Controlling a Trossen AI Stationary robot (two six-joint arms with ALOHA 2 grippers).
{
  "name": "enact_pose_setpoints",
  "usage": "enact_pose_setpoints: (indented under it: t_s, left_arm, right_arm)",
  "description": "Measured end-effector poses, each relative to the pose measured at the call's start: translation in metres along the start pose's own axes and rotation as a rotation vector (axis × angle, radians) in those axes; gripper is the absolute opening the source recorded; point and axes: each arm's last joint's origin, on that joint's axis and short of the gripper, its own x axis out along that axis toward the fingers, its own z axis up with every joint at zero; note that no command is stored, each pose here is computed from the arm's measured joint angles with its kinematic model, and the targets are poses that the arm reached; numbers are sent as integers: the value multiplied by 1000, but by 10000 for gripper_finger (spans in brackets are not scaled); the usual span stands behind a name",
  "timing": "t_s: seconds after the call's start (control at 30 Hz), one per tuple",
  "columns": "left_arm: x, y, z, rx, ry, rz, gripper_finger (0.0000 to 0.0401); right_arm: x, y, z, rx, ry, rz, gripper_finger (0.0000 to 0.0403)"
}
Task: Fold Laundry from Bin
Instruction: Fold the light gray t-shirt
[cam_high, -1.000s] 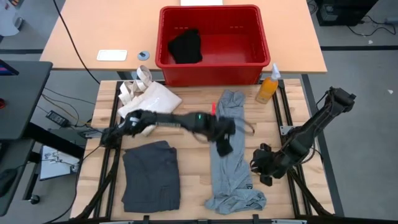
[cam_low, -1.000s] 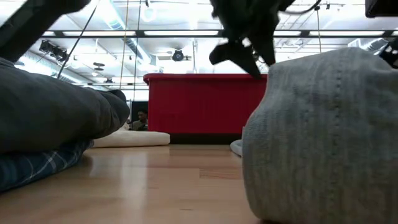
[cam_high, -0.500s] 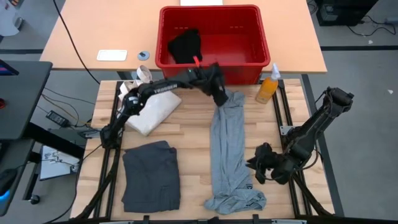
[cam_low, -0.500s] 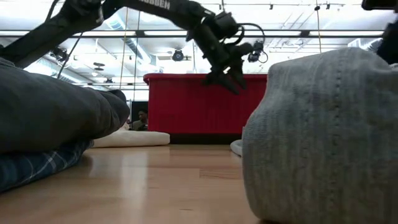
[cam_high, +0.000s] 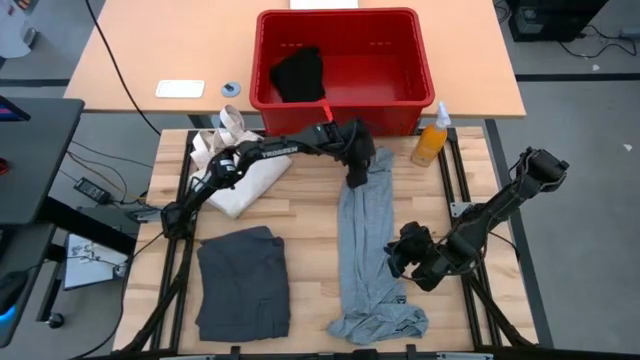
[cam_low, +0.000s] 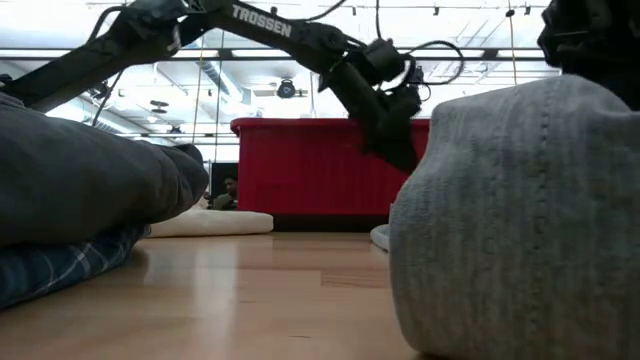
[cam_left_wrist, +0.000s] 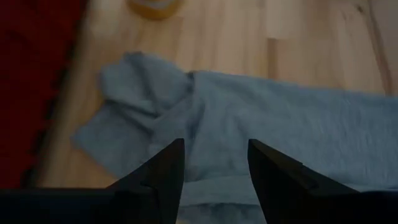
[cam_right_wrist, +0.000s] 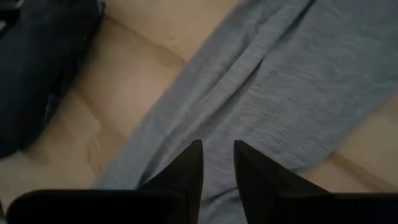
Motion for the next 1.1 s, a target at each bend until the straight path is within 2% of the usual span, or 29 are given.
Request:
enact_pose_setpoints:
  t_s: [0.2,0.3,0.4,0.6,0.77,0.9,1.0,1.1]
  left_arm:
    - [34,10,-16,23,19,12,172]
    - [49,14,-21,85,15,73,171]
    - [60,16,-26,92,13,118,171]
    - [69,24,-39,109,81,112,171]
    - [71,12,-38,155,100,89,171]
    - [71,7,-42,109,144,81,168]
    - [70,9,-42,84,154,127,138]
    - [70,13,-41,48,139,156,68]
  right_arm:
    - [3,0,3,68,-6,-12,99]
    - [4,1,4,80,-8,-8,99]
    - [4,1,4,76,12,-5,99]
    - [1,3,-1,71,47,22,99]
    - [0,5,-3,75,53,46,99]
    - [-1,6,-3,73,46,52,99]
    - [-1,7,-3,80,45,63,99]
    - [-1,9,-3,91,45,77,99]
